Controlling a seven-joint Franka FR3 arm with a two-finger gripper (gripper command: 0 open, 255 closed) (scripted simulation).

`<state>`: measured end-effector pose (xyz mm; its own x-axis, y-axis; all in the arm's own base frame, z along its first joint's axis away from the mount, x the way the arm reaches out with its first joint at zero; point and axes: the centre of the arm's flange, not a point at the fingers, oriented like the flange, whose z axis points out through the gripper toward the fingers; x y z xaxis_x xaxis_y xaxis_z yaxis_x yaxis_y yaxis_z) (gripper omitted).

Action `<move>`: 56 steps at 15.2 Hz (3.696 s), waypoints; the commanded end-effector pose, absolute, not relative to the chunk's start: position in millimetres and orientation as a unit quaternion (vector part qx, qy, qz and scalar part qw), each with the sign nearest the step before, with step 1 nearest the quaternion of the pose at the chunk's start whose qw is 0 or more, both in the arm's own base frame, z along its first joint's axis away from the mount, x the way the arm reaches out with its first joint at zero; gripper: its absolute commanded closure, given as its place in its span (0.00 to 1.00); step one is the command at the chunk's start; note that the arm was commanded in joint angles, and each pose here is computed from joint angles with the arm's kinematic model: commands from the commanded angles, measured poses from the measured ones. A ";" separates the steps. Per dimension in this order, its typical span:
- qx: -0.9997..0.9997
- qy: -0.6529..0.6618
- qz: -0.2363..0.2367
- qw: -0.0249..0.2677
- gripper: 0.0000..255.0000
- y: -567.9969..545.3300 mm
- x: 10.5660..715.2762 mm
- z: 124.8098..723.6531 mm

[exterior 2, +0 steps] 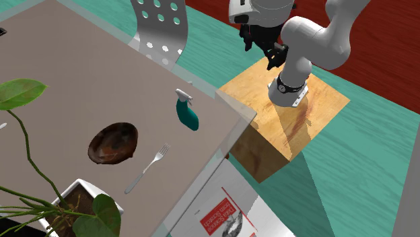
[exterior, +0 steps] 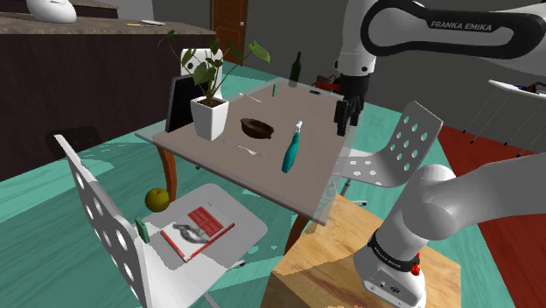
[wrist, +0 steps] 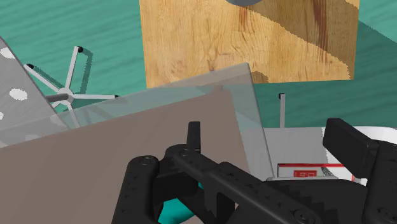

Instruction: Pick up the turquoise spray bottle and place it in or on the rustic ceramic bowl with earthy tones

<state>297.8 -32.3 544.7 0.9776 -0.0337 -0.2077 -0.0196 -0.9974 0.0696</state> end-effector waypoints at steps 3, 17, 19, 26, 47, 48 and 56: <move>0.994 -0.067 -0.080 0.045 0.00 -23.1 304.1 524.2; 0.892 -0.424 0.101 0.120 0.00 -8.1 392.6 391.6; 0.864 -0.470 0.126 0.129 0.00 -14.3 408.7 375.9; 0.755 -0.604 0.202 0.155 0.00 -48.1 458.8 333.9; 0.755 -0.604 0.202 0.155 1.00 -67.2 463.5 299.2; 0.755 -0.604 0.202 0.155 1.00 -67.2 463.5 299.2; 0.755 -0.604 0.202 0.155 1.00 -67.2 463.5 325.5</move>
